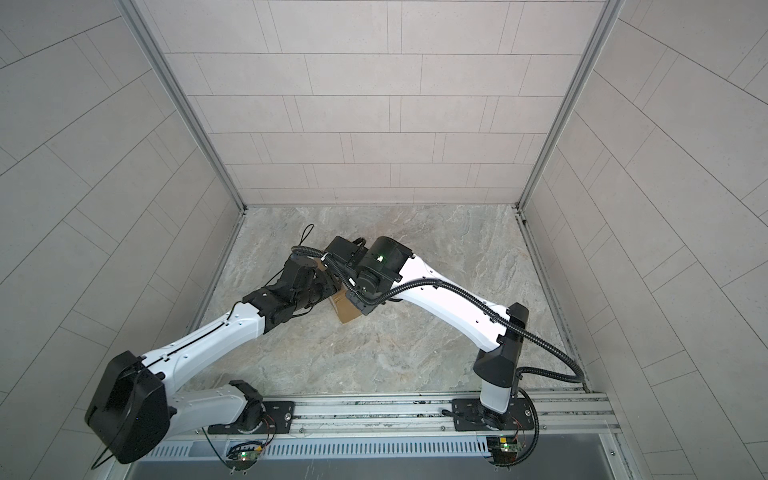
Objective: Unpack the express box
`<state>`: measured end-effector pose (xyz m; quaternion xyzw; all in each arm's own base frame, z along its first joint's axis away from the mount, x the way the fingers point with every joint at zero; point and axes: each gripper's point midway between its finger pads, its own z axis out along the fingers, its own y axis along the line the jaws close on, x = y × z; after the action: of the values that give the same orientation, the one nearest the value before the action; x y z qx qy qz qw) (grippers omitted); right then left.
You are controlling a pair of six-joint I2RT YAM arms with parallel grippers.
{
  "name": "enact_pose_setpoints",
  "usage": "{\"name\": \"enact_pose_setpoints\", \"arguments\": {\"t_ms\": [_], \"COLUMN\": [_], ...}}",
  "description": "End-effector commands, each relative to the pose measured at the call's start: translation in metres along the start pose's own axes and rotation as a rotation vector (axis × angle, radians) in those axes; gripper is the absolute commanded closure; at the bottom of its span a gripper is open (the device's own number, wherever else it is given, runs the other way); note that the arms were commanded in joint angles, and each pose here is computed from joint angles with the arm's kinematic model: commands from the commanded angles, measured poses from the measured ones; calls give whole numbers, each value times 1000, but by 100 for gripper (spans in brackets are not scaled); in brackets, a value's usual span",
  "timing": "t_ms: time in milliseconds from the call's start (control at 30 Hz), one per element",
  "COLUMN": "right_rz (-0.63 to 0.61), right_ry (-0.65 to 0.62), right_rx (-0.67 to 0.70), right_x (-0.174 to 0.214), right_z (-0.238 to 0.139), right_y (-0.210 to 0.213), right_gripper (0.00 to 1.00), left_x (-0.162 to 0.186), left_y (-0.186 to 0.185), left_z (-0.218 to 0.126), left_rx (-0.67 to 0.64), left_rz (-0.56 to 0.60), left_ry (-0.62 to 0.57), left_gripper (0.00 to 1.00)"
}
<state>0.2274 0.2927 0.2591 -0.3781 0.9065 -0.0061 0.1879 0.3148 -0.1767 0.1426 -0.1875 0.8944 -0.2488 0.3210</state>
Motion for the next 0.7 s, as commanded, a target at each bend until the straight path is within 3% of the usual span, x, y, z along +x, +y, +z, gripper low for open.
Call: {"name": "enact_pose_setpoints", "arguments": {"t_ms": [0,400,667], "right_rz": [-13,-17,-20], "right_ry": [75,82,105], "right_rx": [-24,-66,-37], "right_x": [25,8,24], "right_z": [-12,25,5], "right_y": [1,21,9], "right_gripper": [100,100,100], "left_x": [19,16,17], "left_y": [32,28,35], "left_z": [5,3,2], "left_rx": [-117,-104,-127], "left_rz": [17,17,16], "left_ry": [51,45,36], "left_gripper": [34,35,35]}}
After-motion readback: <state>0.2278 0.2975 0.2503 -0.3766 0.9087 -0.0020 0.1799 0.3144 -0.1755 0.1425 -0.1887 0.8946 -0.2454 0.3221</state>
